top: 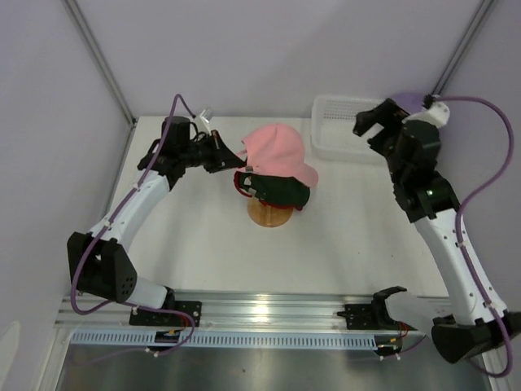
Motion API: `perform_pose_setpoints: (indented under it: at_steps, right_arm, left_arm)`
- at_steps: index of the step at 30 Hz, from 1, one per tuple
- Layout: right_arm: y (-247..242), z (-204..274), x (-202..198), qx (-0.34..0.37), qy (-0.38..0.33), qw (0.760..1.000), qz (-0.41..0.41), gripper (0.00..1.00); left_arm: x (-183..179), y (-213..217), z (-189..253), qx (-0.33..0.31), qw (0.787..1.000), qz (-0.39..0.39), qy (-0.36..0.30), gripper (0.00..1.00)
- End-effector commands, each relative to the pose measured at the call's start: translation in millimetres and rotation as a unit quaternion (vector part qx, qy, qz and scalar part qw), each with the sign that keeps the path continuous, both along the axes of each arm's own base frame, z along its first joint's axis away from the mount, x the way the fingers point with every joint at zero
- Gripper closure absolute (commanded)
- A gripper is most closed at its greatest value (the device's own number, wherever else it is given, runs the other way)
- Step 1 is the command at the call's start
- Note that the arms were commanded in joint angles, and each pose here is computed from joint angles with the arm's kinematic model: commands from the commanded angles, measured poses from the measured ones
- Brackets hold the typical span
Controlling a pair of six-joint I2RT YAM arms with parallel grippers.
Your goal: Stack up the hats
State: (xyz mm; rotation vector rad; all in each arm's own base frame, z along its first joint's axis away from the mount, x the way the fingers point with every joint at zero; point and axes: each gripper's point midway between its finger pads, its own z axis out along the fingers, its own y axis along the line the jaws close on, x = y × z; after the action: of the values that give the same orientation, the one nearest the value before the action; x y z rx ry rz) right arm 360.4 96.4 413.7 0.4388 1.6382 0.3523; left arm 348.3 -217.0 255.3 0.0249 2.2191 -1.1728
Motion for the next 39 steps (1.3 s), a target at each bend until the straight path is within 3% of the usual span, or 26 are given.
perform_pose_setpoints:
  at_steps: [1,4,6,7,10,20,28,32,39]
  right_arm:
    - [-11.6,-16.3,-5.6,0.154,-0.009,0.985,0.072,0.01]
    - [-30.7,-82.0,-8.5,0.273,0.013,0.958,0.091,0.0]
    - [-33.4,-101.7,-8.0,0.301,-0.002,0.948,0.106,0.01]
    - [-30.9,-139.0,-8.8,0.323,0.034,0.94,0.106,0.01]
    - [-24.9,-182.6,-4.5,0.358,0.067,0.923,0.121,0.01]
    - [3.6,-227.7,20.7,0.445,0.06,0.873,0.191,0.01]
    - [64.4,-251.0,37.9,0.525,0.078,0.808,0.257,0.18]
    - [76.4,-252.5,39.9,0.529,0.072,0.802,0.267,0.22]
    - [76.6,-242.8,50.8,0.501,0.063,0.823,0.26,0.24]
  left_arm:
    - [-3.0,2.8,24.4,0.015,0.999,-0.001,-0.051,0.98]
    - [-4.5,1.5,23.0,0.019,0.998,-0.005,-0.053,0.98]
    - [-3.9,0.8,21.7,0.022,0.998,-0.005,-0.051,0.98]
    - [-3.5,0.6,20.0,0.025,0.998,-0.005,-0.051,0.98]
    - [-2.9,0.1,14.7,0.028,0.998,-0.008,-0.047,0.98]
    - [-4.2,-12.0,9.5,0.025,0.998,-0.034,-0.054,0.99]
    - [-2.4,-12.4,12.8,0.032,0.997,-0.037,-0.06,0.99]
    - [-2.5,-10.5,12.7,0.039,0.997,-0.035,-0.062,0.99]
    - [-3.7,-10.5,10.7,0.04,0.997,-0.038,-0.062,0.99]
